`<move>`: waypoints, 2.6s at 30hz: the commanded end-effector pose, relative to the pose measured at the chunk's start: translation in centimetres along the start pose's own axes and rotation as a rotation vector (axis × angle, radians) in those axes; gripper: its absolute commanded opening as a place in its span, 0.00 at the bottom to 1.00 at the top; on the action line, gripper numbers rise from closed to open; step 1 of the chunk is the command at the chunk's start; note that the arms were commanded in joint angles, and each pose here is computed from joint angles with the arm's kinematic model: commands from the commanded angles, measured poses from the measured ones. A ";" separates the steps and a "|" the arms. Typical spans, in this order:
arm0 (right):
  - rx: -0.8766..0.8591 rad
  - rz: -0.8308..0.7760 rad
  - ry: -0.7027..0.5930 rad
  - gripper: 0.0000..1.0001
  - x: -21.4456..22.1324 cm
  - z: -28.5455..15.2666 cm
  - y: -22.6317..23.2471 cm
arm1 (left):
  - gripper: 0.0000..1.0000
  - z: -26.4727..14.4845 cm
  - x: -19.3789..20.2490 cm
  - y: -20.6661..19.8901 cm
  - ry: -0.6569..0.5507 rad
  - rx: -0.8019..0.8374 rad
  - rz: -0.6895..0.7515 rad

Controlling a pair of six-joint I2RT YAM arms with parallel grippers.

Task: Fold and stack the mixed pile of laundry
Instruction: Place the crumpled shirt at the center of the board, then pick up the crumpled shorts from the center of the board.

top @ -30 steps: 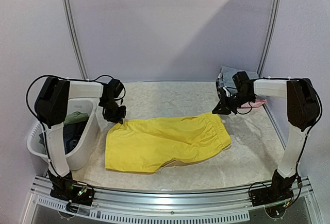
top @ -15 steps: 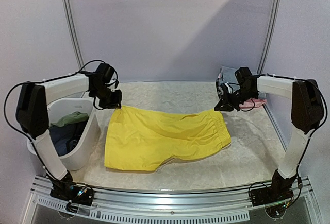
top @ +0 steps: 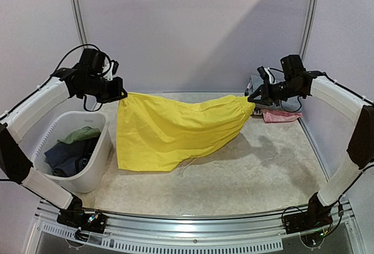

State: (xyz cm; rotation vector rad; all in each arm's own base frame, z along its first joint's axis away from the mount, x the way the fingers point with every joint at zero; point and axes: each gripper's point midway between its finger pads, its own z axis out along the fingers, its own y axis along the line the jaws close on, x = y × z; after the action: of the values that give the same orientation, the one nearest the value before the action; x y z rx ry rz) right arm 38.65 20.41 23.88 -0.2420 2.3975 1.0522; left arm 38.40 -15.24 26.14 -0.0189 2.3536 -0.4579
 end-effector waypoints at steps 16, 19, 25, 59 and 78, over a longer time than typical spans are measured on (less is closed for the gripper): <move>-0.113 -0.381 -0.513 0.00 -7.5 -15.5 14.0 | 0.00 -18.1 -10.1 -7.3 -0.401 0.240 0.115; -0.097 -0.360 -0.488 0.00 -6.7 -14.9 13.1 | 0.00 -17.0 -9.3 -6.9 -0.368 0.236 0.093; 0.081 -0.100 -0.293 0.18 -1.2 -9.2 4.3 | 0.02 -10.2 -2.8 -4.2 -0.173 0.190 -0.021; 0.065 0.210 0.173 0.70 3.4 9.9 -8.4 | 0.80 1.5 18.7 8.0 0.322 -0.309 -0.155; -0.107 0.240 0.240 0.34 3.0 13.6 -8.0 | 0.78 1.5 18.7 8.1 0.326 -0.310 -0.149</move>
State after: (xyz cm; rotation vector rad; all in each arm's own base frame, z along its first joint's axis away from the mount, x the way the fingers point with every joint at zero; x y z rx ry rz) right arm 43.46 23.58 8.03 -0.0535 2.7011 1.2243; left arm 28.02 -12.49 12.35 -0.2800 2.6563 -0.2986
